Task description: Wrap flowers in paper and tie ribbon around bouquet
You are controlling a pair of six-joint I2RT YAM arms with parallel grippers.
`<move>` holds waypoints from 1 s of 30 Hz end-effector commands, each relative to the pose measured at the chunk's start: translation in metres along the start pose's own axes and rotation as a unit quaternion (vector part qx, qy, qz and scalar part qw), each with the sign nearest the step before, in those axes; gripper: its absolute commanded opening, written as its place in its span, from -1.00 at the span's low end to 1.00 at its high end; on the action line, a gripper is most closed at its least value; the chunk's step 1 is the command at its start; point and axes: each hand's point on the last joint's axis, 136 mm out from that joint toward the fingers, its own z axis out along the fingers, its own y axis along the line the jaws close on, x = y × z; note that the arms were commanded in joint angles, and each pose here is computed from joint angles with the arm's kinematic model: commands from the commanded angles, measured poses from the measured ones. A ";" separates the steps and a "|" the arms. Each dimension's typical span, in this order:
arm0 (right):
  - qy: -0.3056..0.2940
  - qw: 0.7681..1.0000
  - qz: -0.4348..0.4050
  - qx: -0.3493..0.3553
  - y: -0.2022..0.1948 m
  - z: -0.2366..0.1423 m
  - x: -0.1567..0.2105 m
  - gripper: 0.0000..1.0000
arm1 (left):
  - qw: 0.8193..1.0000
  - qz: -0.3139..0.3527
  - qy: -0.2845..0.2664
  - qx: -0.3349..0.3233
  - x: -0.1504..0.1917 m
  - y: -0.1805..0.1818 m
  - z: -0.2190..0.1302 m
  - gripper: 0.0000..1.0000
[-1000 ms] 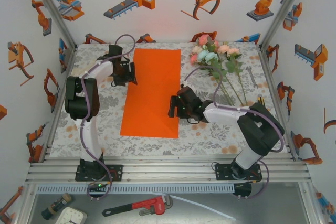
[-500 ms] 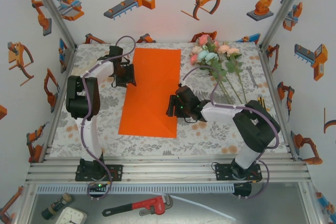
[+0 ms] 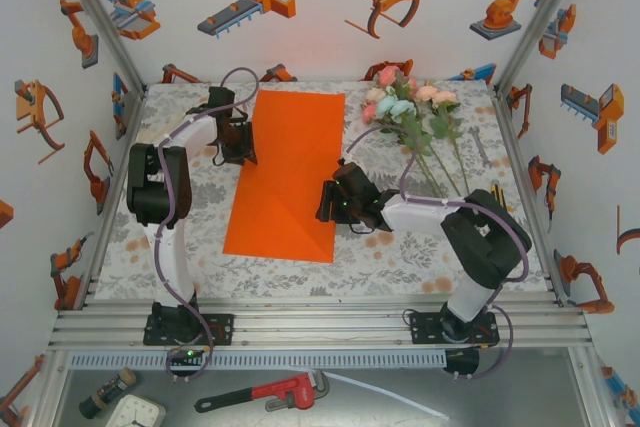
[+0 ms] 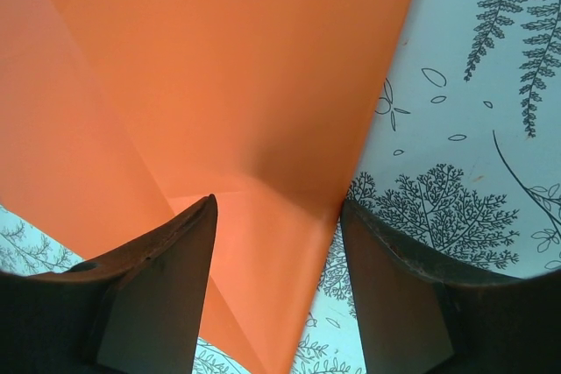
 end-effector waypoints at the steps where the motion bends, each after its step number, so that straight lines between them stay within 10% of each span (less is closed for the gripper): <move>1: 0.029 0.999 0.004 0.021 -0.011 0.008 0.016 0.12 | 1.000 0.003 -0.006 -0.001 -0.005 -0.005 -0.015 -0.23; 11: 0.030 0.999 -0.008 0.023 -0.011 0.007 0.015 0.19 | 1.000 -0.011 -0.005 0.016 -0.008 -0.014 -0.027 -0.70; 19: -0.085 0.989 -0.119 0.028 0.005 -0.067 -0.035 0.60 | 0.990 -0.141 -0.019 -0.007 -0.012 -0.009 -0.048 -1.00; 30: -0.132 0.870 -0.462 -0.113 0.133 -0.092 0.031 0.86 | 0.970 -0.244 0.005 0.012 -0.013 -0.023 -0.067 -1.00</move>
